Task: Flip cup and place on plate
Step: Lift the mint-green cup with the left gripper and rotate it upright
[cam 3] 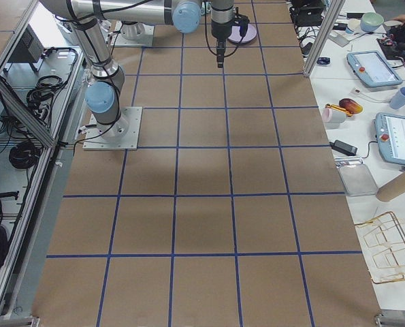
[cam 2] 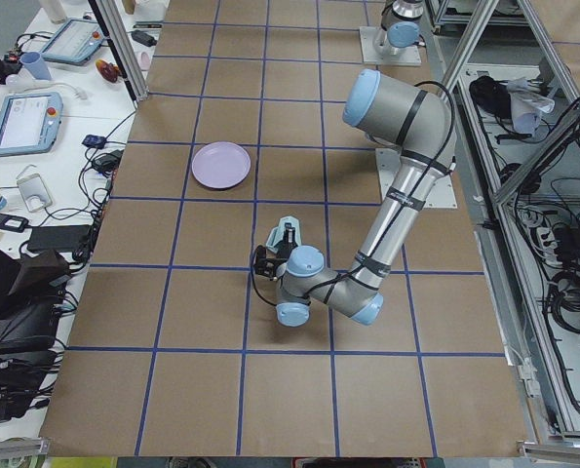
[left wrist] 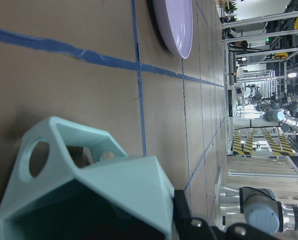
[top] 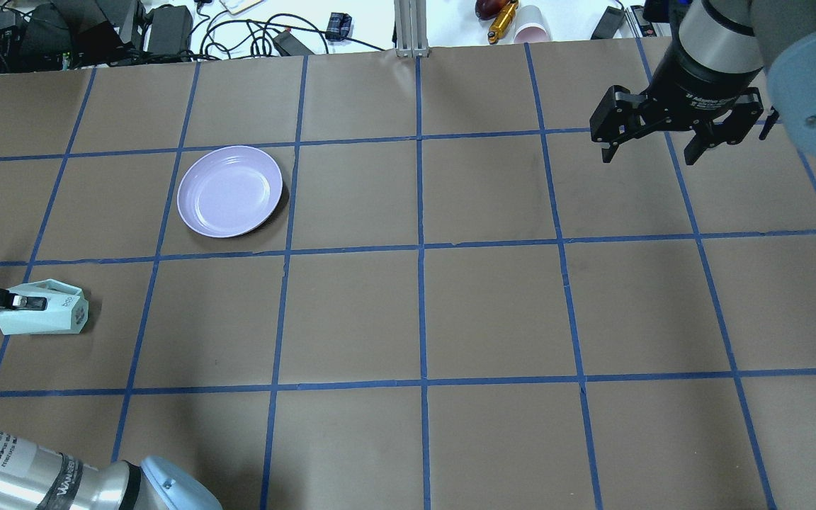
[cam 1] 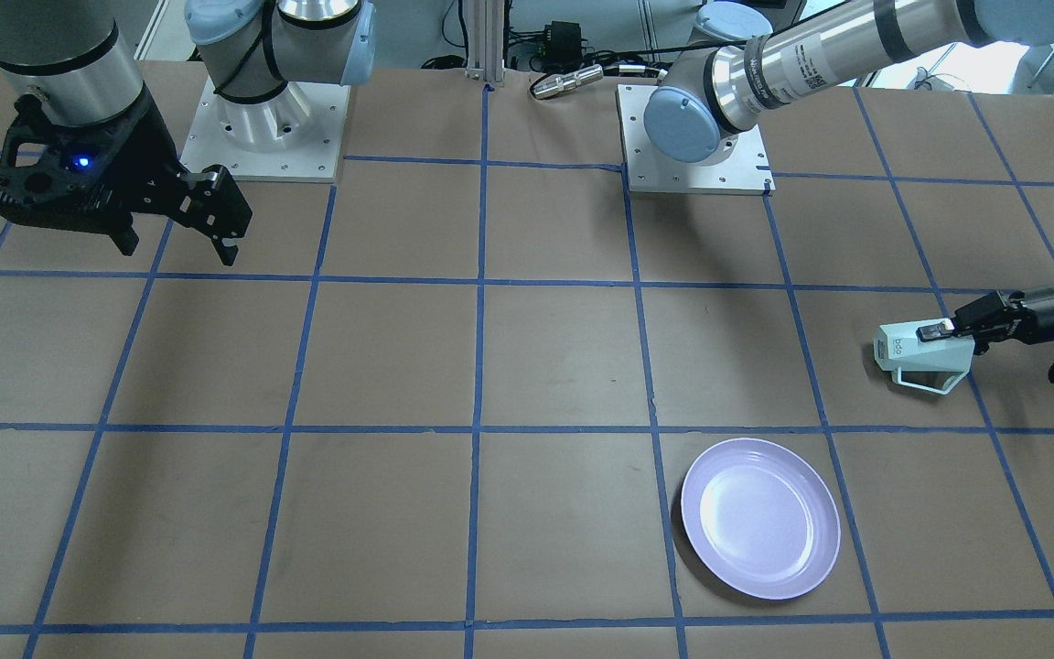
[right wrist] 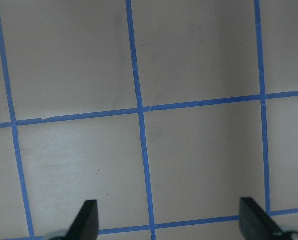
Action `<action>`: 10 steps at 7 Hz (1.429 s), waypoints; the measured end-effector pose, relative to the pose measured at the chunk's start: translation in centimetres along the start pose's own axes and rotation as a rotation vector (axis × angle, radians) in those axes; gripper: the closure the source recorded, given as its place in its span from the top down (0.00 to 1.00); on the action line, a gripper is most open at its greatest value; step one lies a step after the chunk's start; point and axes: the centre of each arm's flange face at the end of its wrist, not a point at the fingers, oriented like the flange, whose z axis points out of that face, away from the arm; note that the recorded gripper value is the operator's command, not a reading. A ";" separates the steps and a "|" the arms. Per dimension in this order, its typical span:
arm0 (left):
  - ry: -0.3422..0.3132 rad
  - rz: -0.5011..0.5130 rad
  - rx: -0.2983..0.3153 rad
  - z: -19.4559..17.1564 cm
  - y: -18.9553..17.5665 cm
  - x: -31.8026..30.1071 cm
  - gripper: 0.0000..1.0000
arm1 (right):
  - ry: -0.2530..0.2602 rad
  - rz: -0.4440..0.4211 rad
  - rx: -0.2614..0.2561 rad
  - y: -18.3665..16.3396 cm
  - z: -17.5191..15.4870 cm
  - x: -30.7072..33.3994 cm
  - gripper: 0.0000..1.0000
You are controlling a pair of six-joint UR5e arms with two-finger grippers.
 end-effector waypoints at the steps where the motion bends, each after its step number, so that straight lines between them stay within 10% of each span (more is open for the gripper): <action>1: -0.002 0.001 0.006 -0.1 -0.1 0.3 0.00 | 0.001 0.000 0.000 0.0 0.0 0.0 1.00; 10: -0.050 -0.003 -0.011 -0.1 -1.6 4.3 0.00 | 0.001 0.000 0.000 0.0 0.0 0.0 1.00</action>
